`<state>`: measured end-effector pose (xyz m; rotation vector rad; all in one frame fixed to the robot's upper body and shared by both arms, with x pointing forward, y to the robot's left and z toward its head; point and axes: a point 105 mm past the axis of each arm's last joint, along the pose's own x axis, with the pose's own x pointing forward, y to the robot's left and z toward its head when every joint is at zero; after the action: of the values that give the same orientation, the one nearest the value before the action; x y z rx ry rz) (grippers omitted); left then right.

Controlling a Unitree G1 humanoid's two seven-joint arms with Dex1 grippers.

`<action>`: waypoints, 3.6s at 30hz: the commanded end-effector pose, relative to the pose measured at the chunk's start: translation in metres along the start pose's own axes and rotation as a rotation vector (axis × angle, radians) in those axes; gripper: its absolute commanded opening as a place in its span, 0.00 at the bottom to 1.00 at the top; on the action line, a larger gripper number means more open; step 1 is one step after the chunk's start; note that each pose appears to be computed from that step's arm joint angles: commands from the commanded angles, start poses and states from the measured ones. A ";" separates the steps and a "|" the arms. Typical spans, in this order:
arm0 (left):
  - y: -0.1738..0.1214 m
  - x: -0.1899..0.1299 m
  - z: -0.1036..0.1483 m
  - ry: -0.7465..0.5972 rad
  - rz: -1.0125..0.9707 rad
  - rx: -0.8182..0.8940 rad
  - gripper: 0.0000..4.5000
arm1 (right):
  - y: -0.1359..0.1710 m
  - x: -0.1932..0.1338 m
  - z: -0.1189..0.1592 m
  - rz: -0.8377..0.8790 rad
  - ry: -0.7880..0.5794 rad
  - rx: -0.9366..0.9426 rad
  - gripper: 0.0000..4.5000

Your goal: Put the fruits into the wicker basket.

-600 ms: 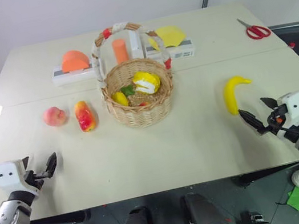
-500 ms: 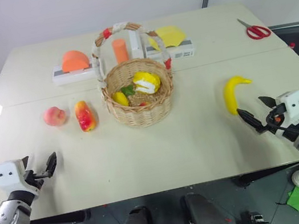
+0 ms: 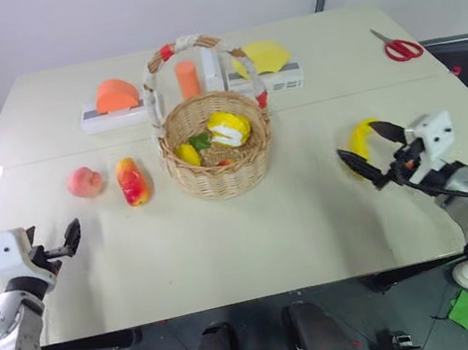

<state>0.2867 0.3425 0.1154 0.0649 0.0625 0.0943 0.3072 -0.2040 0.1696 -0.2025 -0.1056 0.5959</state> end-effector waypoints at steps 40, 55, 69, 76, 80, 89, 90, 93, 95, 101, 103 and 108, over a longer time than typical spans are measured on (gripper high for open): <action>-0.049 0.121 0.036 0.191 -0.055 0.057 0.94 | 0.147 0.069 0.068 0.499 -0.239 -0.103 1.00; -0.068 0.062 0.123 -0.187 -0.304 0.071 0.56 | 0.140 0.071 0.077 0.493 -0.253 -0.129 1.00; -0.254 0.043 0.135 -0.162 -0.853 0.283 0.56 | 0.134 0.079 0.077 0.486 -0.248 -0.144 1.00; -0.248 0.049 0.144 -0.164 -0.845 0.218 0.99 | 0.127 0.079 0.068 0.417 -0.212 -0.137 1.00; -0.220 0.036 0.162 -0.217 -0.864 0.106 0.99 | 0.124 0.077 0.060 0.393 -0.185 -0.133 1.00; -0.113 0.020 0.130 -0.023 -0.534 0.014 0.99 | 0.131 0.077 0.055 0.437 -0.184 -0.094 1.00; -0.112 0.022 0.128 -0.002 -0.507 -0.007 0.99 | 0.133 0.077 0.056 0.448 -0.187 -0.091 1.00; -0.110 0.034 0.114 0.082 -0.393 -0.014 0.99 | 0.138 0.078 0.057 0.473 -0.196 -0.085 1.00; -0.111 0.046 0.096 0.170 -0.292 -0.001 0.99 | 0.141 0.078 0.058 0.490 -0.203 -0.080 1.00; -0.126 0.066 0.066 0.309 -0.163 -0.066 0.99 | 0.146 0.078 0.059 0.503 -0.210 -0.073 1.00; -0.125 0.070 0.060 0.346 -0.125 -0.072 0.99 | 0.146 0.077 0.059 0.502 -0.209 -0.071 1.00; -0.122 0.078 0.052 0.401 -0.064 -0.090 0.99 | 0.145 0.076 0.057 0.489 -0.206 -0.067 1.00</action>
<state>0.3759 0.2213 0.1448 -0.0492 0.4845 0.0133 0.2882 -0.0369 0.1858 -0.2408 -0.2237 1.0914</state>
